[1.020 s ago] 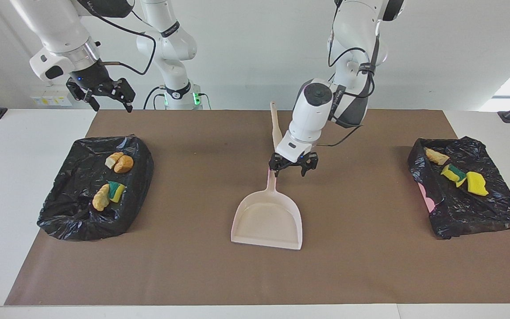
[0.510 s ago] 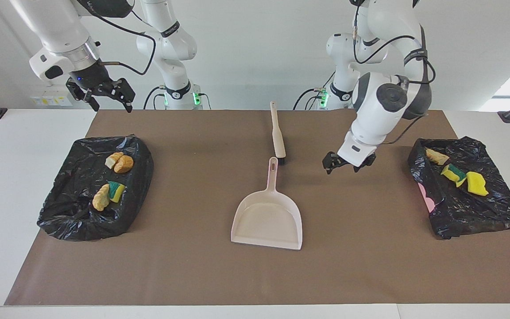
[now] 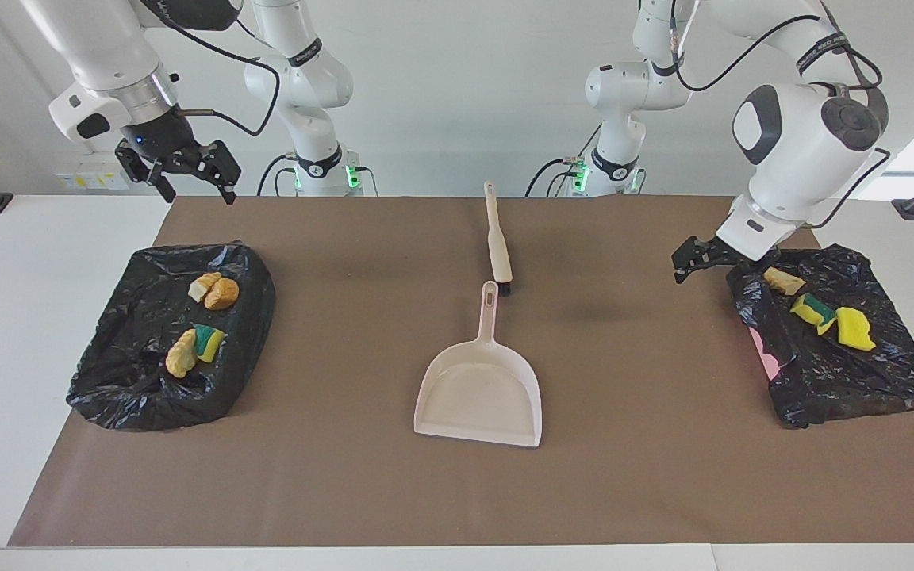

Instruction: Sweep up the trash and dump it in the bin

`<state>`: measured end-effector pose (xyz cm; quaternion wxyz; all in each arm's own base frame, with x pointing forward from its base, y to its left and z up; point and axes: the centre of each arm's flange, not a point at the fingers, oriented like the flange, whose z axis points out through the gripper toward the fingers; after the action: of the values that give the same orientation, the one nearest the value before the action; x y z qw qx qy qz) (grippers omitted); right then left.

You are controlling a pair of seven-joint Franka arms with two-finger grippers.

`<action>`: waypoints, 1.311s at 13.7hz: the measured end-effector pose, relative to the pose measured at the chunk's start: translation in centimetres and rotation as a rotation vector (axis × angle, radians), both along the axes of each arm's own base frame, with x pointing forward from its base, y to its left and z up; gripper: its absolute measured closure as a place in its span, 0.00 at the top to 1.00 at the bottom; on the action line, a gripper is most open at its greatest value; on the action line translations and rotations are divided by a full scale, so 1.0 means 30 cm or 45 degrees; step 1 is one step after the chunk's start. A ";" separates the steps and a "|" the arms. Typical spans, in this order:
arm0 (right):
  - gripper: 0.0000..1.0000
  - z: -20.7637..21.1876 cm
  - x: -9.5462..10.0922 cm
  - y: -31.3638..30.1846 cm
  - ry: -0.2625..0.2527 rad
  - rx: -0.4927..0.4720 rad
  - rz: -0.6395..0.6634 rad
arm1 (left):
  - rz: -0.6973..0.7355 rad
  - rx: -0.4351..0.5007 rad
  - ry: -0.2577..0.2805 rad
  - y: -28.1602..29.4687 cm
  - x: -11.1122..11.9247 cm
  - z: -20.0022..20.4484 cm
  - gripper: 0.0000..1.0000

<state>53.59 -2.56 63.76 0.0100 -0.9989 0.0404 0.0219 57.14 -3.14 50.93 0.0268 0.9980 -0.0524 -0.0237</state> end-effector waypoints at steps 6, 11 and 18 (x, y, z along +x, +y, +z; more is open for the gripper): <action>1.00 -0.010 0.045 -0.014 0.007 0.006 -0.004 | -0.080 0.116 -0.014 0.059 -0.062 0.271 1.00; 1.00 -0.004 0.044 -0.038 0.003 0.003 -0.021 | -0.079 0.118 -0.037 0.054 -0.102 0.417 1.00; 1.00 -0.004 0.042 -0.061 0.003 0.002 -0.037 | -0.067 0.119 0.011 0.069 -0.135 0.365 1.00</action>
<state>54.85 -4.40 63.64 0.0112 -0.9982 0.0549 0.0231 53.09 -1.05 61.88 -0.0202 0.9963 -0.0775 -0.0313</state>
